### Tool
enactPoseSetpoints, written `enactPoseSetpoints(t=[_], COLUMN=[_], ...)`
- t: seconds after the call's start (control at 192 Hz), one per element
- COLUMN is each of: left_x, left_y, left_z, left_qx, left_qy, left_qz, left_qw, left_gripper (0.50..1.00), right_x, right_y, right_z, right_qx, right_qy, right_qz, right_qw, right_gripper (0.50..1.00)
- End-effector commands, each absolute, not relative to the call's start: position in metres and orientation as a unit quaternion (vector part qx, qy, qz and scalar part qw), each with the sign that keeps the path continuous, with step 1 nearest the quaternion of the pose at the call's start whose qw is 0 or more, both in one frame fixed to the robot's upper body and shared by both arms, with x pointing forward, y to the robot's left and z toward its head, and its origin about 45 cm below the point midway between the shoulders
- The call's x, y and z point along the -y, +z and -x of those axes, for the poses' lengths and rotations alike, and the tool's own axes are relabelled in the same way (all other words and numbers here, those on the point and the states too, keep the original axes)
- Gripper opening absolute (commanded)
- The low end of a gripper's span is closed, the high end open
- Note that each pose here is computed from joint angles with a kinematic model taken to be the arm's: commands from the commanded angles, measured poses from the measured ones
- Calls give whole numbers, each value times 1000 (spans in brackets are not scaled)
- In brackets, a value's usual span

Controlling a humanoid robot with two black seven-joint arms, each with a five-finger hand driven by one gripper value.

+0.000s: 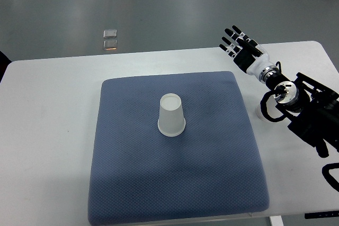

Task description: Stack paper cups

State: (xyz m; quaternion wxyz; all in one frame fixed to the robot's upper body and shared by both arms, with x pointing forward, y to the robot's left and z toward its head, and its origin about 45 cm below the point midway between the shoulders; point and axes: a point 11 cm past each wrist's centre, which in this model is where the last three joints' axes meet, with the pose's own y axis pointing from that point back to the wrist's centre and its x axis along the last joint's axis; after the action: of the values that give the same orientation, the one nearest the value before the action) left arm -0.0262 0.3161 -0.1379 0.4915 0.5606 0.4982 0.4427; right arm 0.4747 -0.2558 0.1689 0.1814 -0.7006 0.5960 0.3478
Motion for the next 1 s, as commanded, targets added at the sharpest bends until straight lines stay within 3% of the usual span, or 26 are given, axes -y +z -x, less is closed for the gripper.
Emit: enactPoseSetpoints(t=[0.0, 0.329, 0.589, 0.845, 0.996], left_x=[-316, -315, -313, -312, -312], left_y=[-138, -138, -138, -138, -138], left_z=[26, 26, 25, 25, 25], left_qx=[-497, -499, -499, -500, -499], left_qy=[441, 442, 441, 439, 439], left_qz=[-562, -560, -559, -558, -558], left_qw=[492, 493, 494, 496, 496], left_gripper=[1000, 1000, 1000, 1000, 1000], right_x=[255, 256, 286, 313, 298], right_y=[169, 172, 210, 299, 330], right_z=[-475, -476, -488, -511, -510], right_qx=[-595, -595, -591, -547, -452], right_qy=[348, 342, 277, 82, -32], right_qz=[701, 706, 742, 833, 867], right_qw=[181, 176, 153, -13, -209], right_gripper=[936, 936, 936, 936, 936])
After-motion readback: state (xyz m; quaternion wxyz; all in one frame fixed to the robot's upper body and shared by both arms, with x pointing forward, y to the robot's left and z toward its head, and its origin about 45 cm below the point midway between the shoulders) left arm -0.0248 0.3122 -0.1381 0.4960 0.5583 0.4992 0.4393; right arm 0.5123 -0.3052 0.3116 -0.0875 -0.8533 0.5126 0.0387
